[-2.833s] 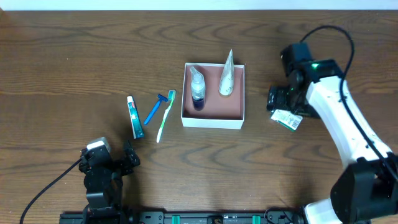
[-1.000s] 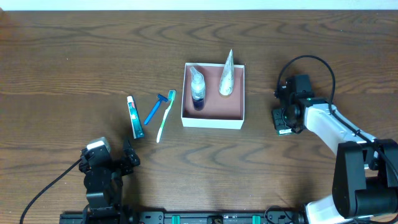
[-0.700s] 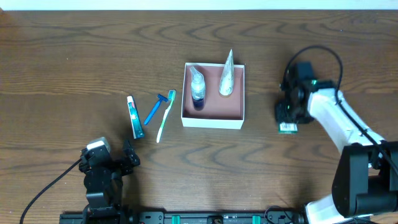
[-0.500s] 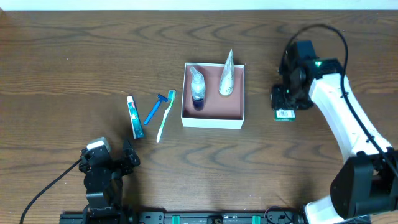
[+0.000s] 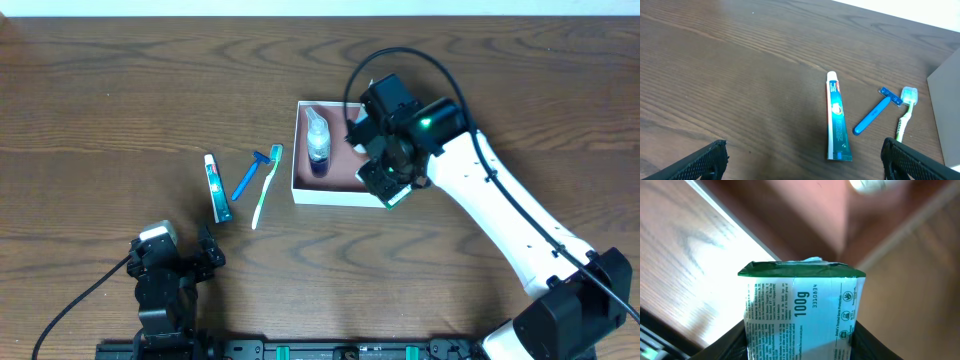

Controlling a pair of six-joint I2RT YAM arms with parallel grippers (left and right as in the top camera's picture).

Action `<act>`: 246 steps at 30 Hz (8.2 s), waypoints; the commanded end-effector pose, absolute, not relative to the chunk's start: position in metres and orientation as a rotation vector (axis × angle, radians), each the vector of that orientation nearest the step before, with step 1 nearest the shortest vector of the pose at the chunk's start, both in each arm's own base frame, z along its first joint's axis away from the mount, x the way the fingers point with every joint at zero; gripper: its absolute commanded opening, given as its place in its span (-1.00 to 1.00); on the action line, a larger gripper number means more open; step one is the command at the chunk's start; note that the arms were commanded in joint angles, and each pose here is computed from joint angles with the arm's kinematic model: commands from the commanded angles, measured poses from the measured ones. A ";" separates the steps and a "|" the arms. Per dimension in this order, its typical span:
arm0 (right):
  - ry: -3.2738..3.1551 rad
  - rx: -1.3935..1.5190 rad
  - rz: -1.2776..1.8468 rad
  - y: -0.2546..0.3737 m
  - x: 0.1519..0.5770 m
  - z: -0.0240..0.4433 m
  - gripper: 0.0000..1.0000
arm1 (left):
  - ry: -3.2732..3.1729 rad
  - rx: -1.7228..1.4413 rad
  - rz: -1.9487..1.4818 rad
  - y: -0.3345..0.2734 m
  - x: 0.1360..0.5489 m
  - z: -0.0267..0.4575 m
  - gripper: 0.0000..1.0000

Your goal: Pack container

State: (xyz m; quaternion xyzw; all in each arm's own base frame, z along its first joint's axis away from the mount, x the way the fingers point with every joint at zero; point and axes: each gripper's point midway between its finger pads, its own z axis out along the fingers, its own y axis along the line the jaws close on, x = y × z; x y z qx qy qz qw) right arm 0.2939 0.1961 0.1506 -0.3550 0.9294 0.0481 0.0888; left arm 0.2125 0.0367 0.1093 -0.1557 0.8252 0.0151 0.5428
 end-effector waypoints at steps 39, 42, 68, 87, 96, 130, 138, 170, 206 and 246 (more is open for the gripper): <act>2.435 -1.289 0.183 0.226 0.341 0.159 0.43 | 1.971 -0.363 0.050 0.037 0.212 0.103 0.96; 2.490 -0.987 0.221 0.205 0.350 0.190 0.57 | 1.971 -0.363 0.050 0.037 0.212 0.103 0.96; 2.638 0.395 0.538 0.035 0.375 0.223 0.99 | 2.141 -0.290 -0.251 -0.007 0.234 0.139 0.96; 2.639 0.396 0.538 0.035 0.374 0.223 0.99 | 2.667 -0.266 -0.249 -0.007 0.345 0.085 0.96; 2.639 0.396 0.538 0.035 0.374 0.223 0.98 | 2.773 -0.300 -0.134 0.007 0.345 0.041 0.97; 2.638 0.395 0.538 0.035 0.375 0.223 0.99 | 2.845 -0.289 -0.067 0.016 0.352 -0.010 -0.31; 2.638 0.395 0.538 0.035 0.375 0.223 0.98 | 2.856 -0.261 -0.054 0.017 0.348 -0.004 -0.59; 2.639 0.396 0.538 0.035 0.374 0.223 0.99 | 2.156 0.986 -0.244 -0.177 0.297 0.217 -0.76; 2.638 0.395 0.538 0.035 0.375 0.223 0.99 | 2.067 1.290 -0.232 -0.224 0.293 0.184 0.96; 2.639 0.396 0.538 0.035 0.374 0.223 0.98 | 2.852 0.470 -0.108 -0.045 0.365 0.008 0.34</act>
